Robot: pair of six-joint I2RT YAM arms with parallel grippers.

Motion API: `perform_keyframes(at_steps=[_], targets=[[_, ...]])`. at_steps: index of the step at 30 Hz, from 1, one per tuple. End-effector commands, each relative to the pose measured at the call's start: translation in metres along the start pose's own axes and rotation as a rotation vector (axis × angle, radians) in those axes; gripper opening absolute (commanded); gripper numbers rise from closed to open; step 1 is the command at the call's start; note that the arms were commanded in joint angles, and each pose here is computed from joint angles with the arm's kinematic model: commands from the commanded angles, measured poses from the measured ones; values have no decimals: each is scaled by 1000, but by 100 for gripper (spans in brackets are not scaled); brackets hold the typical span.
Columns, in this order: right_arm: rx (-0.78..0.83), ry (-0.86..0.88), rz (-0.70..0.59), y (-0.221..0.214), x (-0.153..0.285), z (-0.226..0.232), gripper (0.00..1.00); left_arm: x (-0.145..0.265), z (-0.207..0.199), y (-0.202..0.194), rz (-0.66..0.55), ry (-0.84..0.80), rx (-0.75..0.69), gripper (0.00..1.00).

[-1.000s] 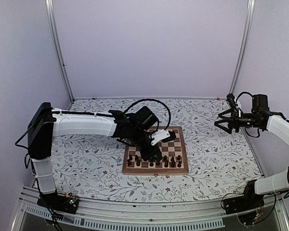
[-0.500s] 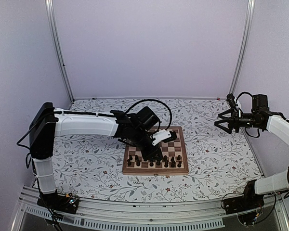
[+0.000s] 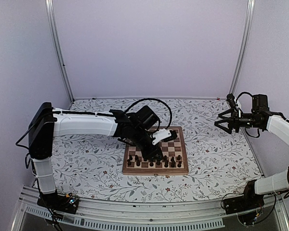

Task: Set up the chess pieces on the board
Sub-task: Adjust the chess piece on the chessboard.

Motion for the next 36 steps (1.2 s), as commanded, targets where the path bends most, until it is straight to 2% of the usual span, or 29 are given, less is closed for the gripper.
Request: perform_keyframes(at_steps=[1, 8, 22, 36], targets=[[2, 13, 1, -2, 0, 2, 80, 6, -5, 8, -26, 33, -20, 31], [0, 13, 2, -2, -1, 1, 80, -4, 0, 0, 18, 56, -16, 31], [-7, 16, 6, -3, -2, 0, 80, -15, -7, -8, 47, -20, -2, 31], [-14, 19, 10, -5, -3, -1, 80, -16, -10, -11, 53, -46, 1, 21]])
Point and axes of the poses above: each gripper's point midway between its finger pads, its own x axis back along the fingers, its own z axis along the line the jaws close on, y = z × x, the point moved 6 cm from there along x, back along the fingers, and after that the axes turned 10 degrees about -x, right-handed, at the moved point
